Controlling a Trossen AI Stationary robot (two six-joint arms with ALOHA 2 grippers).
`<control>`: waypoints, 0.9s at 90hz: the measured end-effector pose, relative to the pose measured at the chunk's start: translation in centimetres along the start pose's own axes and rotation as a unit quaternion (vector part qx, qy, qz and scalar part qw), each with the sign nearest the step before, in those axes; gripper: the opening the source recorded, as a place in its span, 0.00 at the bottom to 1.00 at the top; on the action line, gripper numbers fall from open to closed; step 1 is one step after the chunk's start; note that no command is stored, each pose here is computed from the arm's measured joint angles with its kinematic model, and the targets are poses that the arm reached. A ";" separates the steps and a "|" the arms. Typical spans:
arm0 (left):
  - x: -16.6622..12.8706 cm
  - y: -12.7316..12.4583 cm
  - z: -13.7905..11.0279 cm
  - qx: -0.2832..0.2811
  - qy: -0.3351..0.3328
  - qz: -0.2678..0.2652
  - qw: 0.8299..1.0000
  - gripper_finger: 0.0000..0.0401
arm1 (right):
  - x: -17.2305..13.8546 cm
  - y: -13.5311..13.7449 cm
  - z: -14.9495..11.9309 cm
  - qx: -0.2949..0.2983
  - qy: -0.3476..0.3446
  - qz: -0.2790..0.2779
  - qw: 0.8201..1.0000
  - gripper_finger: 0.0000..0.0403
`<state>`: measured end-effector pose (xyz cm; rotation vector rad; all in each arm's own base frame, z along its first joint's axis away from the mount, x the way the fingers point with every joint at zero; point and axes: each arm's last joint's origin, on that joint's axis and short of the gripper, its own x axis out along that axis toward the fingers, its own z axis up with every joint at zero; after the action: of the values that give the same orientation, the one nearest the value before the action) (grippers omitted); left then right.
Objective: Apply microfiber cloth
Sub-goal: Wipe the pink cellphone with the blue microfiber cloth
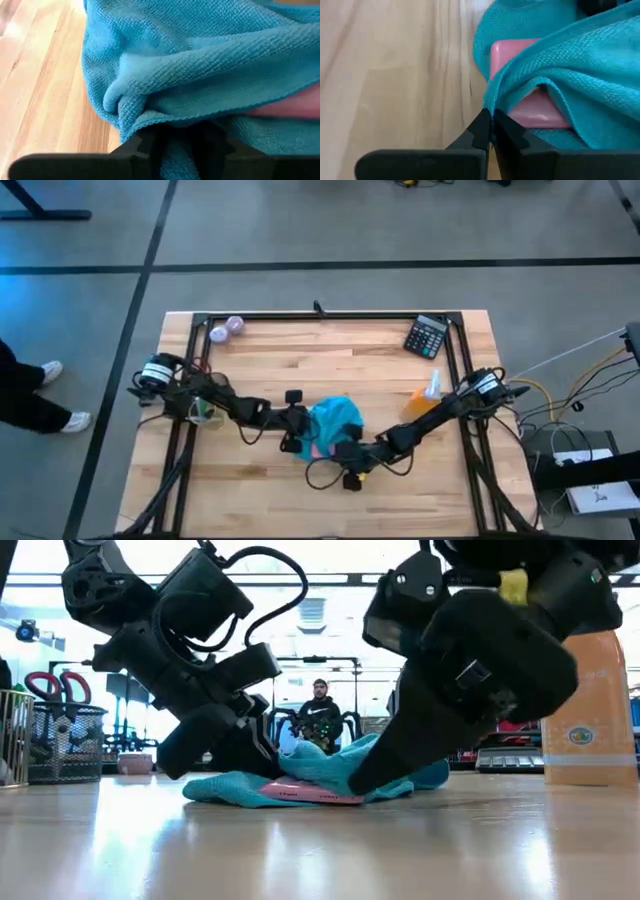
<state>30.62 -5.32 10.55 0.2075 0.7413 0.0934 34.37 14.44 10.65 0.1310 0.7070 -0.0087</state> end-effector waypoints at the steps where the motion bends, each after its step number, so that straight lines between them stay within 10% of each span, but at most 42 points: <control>1: 0.0 0.0 0.0 0.000 0.000 0.000 1.000 0.19 | 0.1 0.0 0.0 0.000 -0.001 0.001 1.000 0.00; 81: 0.0 0.0 0.1 -0.002 -0.005 0.000 1.000 0.19 | 2.0 -1.7 2.2 -0.016 -0.053 -0.020 0.998 0.00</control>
<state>30.68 -5.34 10.58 0.2046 0.7312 0.0927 37.20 12.54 10.77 0.0856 0.6031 -0.0435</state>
